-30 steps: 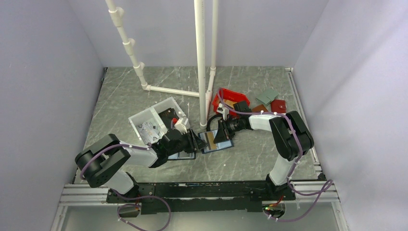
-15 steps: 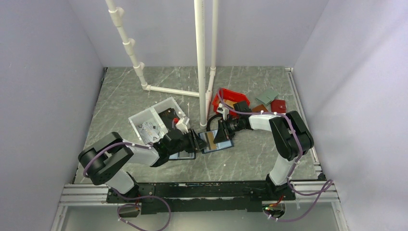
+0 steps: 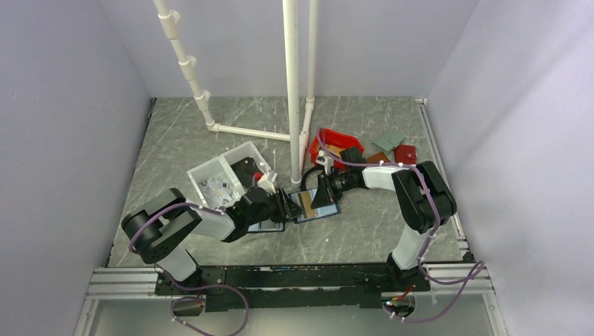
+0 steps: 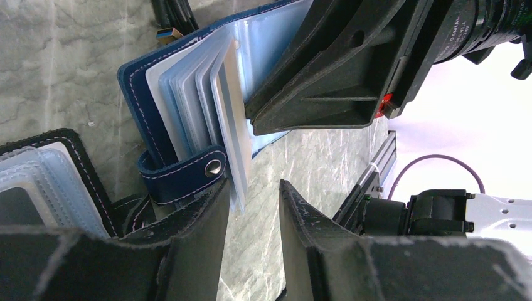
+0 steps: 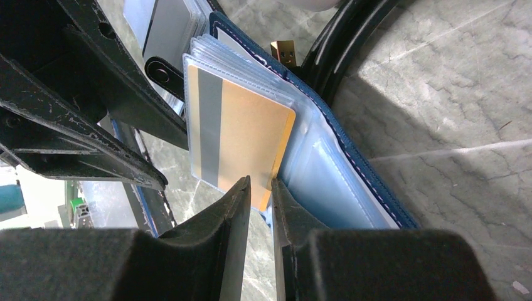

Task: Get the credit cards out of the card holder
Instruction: Pick up the card holder from the center of the board.

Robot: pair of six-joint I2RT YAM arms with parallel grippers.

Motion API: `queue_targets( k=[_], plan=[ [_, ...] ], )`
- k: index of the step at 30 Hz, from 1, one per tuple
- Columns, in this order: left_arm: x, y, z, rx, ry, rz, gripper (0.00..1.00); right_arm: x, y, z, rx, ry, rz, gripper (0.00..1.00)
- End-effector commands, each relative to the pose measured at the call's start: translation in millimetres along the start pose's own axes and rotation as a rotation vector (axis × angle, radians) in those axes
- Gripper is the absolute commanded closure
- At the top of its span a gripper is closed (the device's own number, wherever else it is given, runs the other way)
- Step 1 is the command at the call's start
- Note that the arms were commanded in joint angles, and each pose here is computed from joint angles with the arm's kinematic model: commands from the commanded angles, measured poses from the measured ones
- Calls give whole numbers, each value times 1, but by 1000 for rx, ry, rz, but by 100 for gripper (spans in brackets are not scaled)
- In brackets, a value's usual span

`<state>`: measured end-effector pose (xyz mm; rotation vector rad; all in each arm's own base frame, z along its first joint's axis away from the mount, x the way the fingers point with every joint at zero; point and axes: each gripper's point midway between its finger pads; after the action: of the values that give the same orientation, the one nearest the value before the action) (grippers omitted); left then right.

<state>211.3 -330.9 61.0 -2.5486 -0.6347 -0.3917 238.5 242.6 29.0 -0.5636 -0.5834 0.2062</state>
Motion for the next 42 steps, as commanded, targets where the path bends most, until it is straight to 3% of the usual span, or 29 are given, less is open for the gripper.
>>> queue_targets(
  k=[1, 7, 11, 16, 20, 24, 30, 42],
  plan=[
    [10, 7, -21, -60, -2, -21, 60, 5, 2, -9, -34, -9, -2, 78],
    [9, 16, -12, -5, -47, -6, 62, 5, 2, -8, -28, -10, -1, 78],
    [12, 21, -5, 34, -68, -12, 74, 6, 2, -7, -23, -13, 0, 77],
    [17, 25, 3, 73, -68, -26, 77, 7, 1, -5, -19, -18, -2, 75],
    [20, 26, 4, 55, -56, -33, 85, 10, -1, -2, -9, -28, -7, 74],
    [20, 25, 3, 8, -31, -36, 100, 19, -8, 4, 2, -74, -29, 72],
    [23, 22, -8, -74, -3, -58, 100, 24, -14, 6, 5, -88, -46, 71],
    [29, 31, -7, -39, -31, -47, 80, 21, -13, 1, 3, -56, -44, 71]
  ],
)
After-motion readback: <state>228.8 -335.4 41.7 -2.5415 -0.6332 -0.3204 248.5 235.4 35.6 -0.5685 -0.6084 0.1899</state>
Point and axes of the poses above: each gripper's point midway between its finger pads, its own y axis out along the fingers, its own z axis along the line the jaws close on, x = y × z, and after that the axes turned 3 degrees about -y, right-handed
